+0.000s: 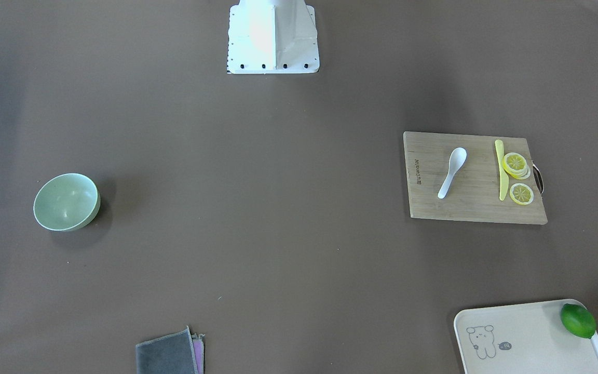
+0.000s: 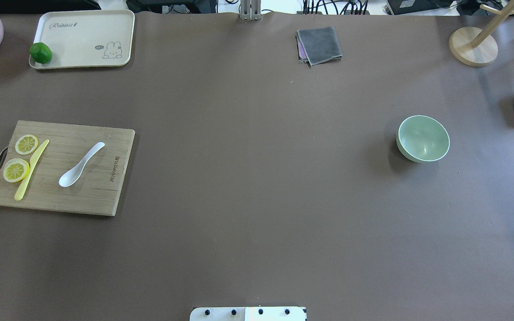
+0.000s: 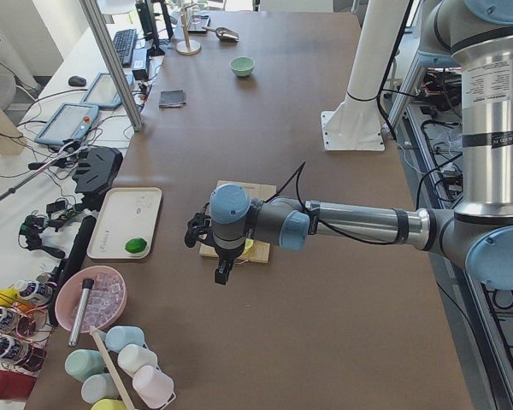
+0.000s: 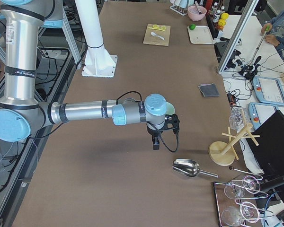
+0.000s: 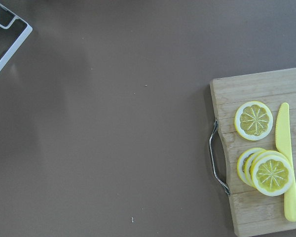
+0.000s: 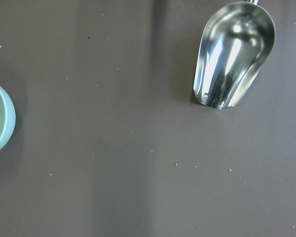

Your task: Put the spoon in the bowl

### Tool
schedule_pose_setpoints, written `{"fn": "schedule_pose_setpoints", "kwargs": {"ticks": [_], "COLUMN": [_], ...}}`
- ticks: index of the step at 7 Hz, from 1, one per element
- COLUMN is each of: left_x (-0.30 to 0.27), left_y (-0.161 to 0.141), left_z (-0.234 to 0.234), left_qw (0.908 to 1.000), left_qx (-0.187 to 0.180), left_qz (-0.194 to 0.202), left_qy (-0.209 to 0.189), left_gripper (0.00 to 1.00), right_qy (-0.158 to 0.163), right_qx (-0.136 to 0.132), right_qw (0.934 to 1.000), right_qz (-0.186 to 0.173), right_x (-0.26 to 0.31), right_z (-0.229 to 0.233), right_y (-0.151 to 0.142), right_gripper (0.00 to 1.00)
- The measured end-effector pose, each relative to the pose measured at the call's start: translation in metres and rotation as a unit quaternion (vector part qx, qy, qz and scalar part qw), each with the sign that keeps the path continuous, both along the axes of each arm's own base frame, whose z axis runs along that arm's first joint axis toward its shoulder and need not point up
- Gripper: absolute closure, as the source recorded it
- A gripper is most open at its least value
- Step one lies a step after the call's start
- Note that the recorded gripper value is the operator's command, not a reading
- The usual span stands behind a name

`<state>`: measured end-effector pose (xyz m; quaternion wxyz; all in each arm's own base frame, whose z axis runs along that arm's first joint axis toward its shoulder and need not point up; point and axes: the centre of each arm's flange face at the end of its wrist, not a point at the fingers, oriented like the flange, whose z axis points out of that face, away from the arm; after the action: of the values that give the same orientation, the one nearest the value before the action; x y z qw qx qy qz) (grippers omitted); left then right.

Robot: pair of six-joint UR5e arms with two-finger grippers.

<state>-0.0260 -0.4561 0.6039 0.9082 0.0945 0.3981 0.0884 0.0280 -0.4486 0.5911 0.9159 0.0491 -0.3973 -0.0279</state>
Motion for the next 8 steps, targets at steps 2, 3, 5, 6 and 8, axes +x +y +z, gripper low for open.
{"fn": "schedule_pose_setpoints", "kwargs": {"ticks": [2,3,5,6,8], "left_x": [0.0000,0.0002,0.0003,0.0005,0.0010], "left_y": [0.0003,0.0004,0.0005,0.0004,-0.0008], "left_z": [0.0015,0.0023,0.0028,0.0022,0.0010], "left_qw": [1.0000,1.0000,1.0000,1.0000,1.0000], "left_qx": [-0.001,-0.001,-0.002,-0.001,0.002], "left_qz": [0.000,0.000,0.000,0.001,0.002], "left_qy": [-0.002,-0.002,-0.001,0.000,0.001], "left_gripper": [0.02,0.02,0.02,0.02,0.02], "right_qy": [0.002,0.002,0.002,0.002,0.002], "right_qx": [-0.002,-0.002,-0.002,-0.003,-0.003], "right_qw": [1.0000,1.0000,1.0000,1.0000,1.0000], "right_qz": [0.000,0.000,0.000,0.001,-0.001], "right_x": [-0.0001,-0.0004,-0.0006,-0.0006,-0.0007], "right_z": [0.0019,0.0027,0.0020,0.0023,0.0046], "right_y": [-0.0003,-0.0005,-0.0021,-0.0028,-0.0033], "right_gripper": [0.00,0.00,0.00,0.00,0.00]}}
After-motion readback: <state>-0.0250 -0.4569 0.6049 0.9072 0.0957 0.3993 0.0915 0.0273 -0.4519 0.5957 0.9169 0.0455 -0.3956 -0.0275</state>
